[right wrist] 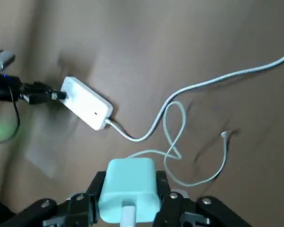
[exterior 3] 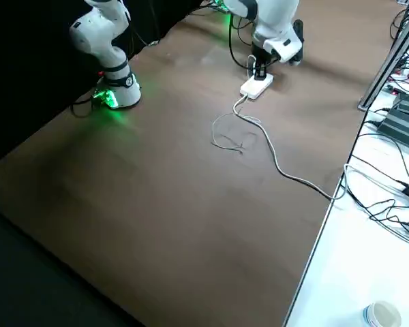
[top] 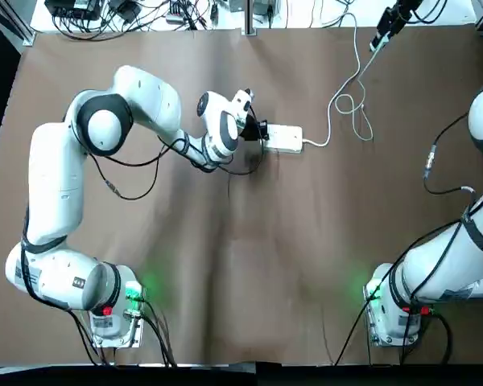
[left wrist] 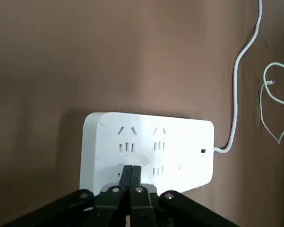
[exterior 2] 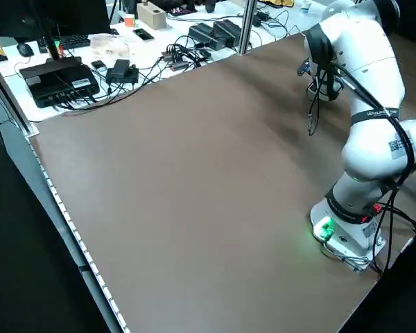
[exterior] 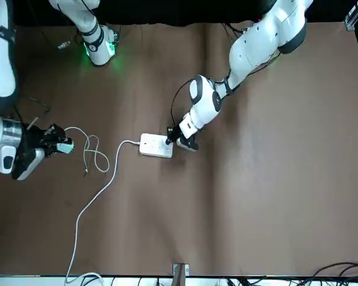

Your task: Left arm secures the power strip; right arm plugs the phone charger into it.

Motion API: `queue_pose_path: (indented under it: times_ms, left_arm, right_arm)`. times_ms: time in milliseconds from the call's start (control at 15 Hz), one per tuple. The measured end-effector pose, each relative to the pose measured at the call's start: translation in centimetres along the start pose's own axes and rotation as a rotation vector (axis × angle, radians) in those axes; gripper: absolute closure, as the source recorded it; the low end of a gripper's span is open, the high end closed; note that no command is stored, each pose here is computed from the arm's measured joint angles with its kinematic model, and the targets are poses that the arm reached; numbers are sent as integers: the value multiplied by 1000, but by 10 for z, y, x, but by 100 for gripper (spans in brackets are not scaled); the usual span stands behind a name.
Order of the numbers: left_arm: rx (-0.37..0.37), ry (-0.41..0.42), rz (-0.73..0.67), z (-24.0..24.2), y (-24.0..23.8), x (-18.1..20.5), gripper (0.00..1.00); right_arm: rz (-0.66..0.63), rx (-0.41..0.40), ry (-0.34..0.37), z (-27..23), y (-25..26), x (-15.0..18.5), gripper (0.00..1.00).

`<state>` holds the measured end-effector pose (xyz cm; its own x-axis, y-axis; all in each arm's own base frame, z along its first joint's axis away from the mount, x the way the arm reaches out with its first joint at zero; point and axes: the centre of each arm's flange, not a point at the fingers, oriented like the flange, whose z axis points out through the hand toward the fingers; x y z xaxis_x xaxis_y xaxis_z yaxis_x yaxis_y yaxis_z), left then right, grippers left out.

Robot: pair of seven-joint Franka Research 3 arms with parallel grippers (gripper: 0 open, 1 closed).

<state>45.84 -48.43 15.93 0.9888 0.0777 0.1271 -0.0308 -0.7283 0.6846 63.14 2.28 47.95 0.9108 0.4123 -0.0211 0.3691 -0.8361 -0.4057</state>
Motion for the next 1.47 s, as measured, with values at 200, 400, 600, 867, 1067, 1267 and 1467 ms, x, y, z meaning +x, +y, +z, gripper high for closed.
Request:
queue_pose_path:
  times_ms: [200,400,600,867,1067,1267,1467]
  left_arm:
    - [0,0,0,0,0,0,99]
    - [0,0,0,0,0,0,99]
    - [0,0,0,0,0,0,99]
    - [0,0,0,0,0,0,99]
    - [0,0,0,0,0,0,99]
    - [0,0,0,0,0,0,99]
    - [0,0,0,0,0,0,99]
  right_arm:
    - [86,-1,-21,6,-28,7,52]
    - [140,20,-109,22,-57,8,52]
    - [230,25,-213,42,-92,8,52]
    - [331,15,-420,70,-143,-6,52]
    - [396,-52,-561,124,-202,-19,52]
    - [427,-85,-619,175,-236,-28,52]
    - [451,-115,-558,219,-249,-28,52]
